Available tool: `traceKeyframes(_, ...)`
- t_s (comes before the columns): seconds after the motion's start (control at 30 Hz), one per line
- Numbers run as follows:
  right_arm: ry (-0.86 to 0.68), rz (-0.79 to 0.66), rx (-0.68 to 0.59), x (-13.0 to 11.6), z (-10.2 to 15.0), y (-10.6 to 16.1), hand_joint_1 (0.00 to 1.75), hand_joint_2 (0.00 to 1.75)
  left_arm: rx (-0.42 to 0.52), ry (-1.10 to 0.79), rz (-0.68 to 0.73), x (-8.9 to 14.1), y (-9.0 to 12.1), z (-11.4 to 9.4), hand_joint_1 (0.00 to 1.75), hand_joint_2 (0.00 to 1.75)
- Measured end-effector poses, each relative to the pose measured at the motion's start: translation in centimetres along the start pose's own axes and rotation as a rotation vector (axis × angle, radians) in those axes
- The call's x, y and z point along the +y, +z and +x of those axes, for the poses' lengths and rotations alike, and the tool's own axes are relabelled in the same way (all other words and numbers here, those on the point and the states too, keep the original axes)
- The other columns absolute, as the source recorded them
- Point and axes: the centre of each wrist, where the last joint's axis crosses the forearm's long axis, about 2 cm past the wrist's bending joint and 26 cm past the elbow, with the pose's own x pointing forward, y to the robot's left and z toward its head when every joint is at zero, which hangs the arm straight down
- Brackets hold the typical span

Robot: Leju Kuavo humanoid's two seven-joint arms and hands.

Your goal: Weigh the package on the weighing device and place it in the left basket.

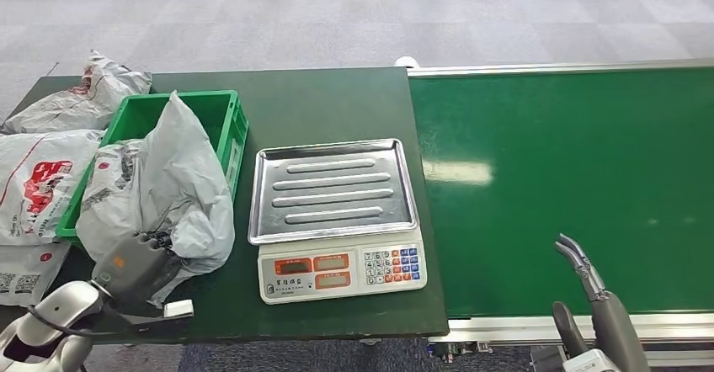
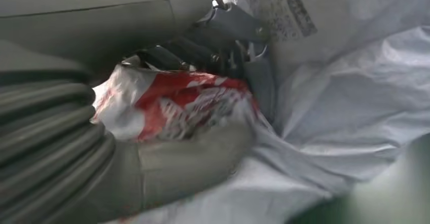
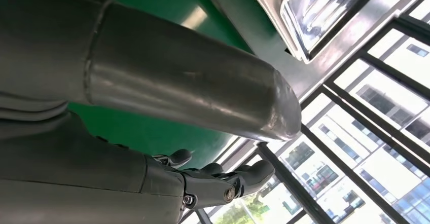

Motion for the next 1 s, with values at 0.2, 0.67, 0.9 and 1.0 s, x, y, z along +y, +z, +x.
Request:
traceKeyframes(0.2, 0.020, -0.009, 0.016, 0.0, 0.0, -0.2, 0.00, 0.00, 0.096, 0.132, 0.055, -3.7, 0.2, 4.8, 0.00, 0.00)
traceKeyframes(0.67, 0.032, -0.052, -0.005, -0.3, 0.0, -1.3, 0.00, 0.00, 0.139, 0.355, 0.181, -3.2, -0.1, 6.6, 0.00, 0.00)
traceKeyframes(0.9, 0.031, -0.055, -0.009, 0.0, 0.0, -1.5, 0.00, 0.00, 0.137, 0.340, 0.287, -1.5, -0.8, 6.7, 0.00, 0.00)
traceKeyframes(1.0, 0.033, -0.049, -0.024, 0.1, -0.1, -2.0, 0.00, 0.00, 0.158, 0.255, 0.301, 1.1, -2.3, 5.3, 0.00, 0.00)
